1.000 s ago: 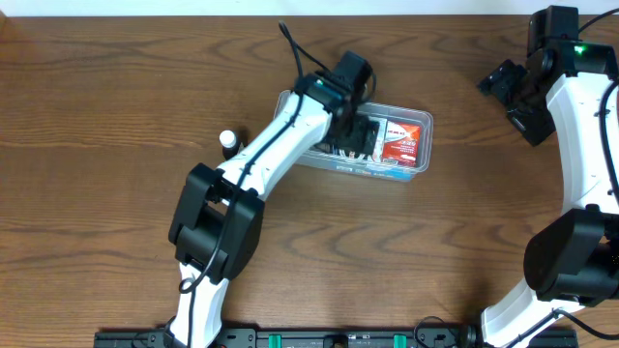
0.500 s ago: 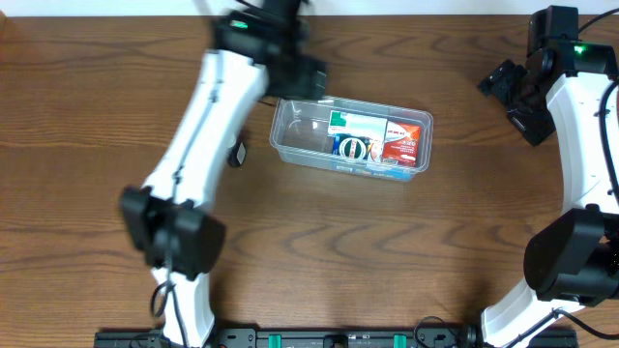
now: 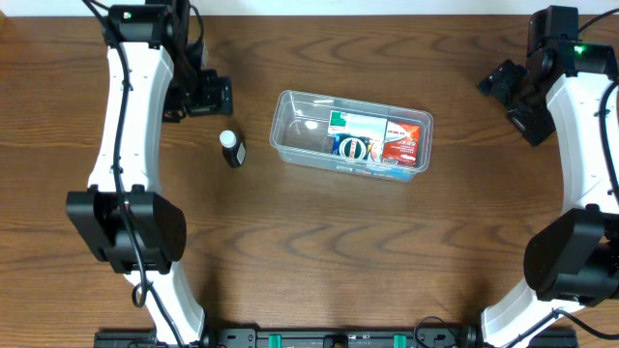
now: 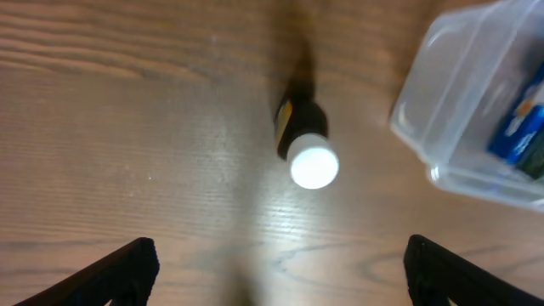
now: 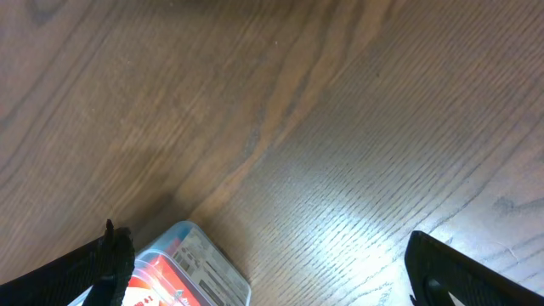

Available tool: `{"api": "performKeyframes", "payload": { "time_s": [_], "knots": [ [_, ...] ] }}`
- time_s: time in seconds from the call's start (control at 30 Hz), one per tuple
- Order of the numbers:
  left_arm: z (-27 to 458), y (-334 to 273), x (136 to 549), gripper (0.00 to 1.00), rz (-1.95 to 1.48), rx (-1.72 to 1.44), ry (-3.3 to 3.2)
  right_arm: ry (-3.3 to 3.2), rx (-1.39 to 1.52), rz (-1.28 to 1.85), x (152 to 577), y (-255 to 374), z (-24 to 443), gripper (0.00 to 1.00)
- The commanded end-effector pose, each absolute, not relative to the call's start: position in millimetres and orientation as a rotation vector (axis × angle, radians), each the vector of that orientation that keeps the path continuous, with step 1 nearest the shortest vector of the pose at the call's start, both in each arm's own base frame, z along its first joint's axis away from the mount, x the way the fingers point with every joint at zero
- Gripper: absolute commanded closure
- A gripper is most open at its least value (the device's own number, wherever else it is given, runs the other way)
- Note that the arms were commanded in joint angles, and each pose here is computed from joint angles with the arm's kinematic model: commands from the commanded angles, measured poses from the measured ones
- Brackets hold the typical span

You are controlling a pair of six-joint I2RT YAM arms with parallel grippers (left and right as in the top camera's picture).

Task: Pack container
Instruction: 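Move the left gripper to the black bottle and grasp it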

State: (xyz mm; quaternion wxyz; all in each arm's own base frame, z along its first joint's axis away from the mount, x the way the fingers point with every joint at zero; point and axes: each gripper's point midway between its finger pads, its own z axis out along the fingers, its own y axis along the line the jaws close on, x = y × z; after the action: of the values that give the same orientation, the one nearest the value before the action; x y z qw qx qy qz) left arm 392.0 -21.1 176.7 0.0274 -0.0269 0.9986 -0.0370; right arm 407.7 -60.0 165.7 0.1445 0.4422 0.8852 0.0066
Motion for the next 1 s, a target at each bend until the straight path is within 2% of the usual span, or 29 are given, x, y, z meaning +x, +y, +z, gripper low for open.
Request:
{"api": "performKeyframes", "payload": {
  "time_s": [0.0,0.33,0.63,0.97],
  "knots": [
    [165.4,-24.6,386.6,0.1,-0.143,0.044,3.115,2.539,1.299,-0.007,406.9,-65.8,163.6,0.01],
    [105.0,-31.6,376.1,0.1,-0.15,0.067,3.186,2.539,1.299,-0.007,407.0,-65.8,163.6,0.01],
    [81.1,-44.8,382.2,0.12,-0.148,0.136,3.15,2.539,1.299,-0.007,407.0,-65.8,163.6,0.01],
    [77.5,-47.5,389.0,0.44,-0.136,0.15,3.12,2.539,1.299,-0.007,407.0,-65.8,163.6,0.01]
  ]
}}
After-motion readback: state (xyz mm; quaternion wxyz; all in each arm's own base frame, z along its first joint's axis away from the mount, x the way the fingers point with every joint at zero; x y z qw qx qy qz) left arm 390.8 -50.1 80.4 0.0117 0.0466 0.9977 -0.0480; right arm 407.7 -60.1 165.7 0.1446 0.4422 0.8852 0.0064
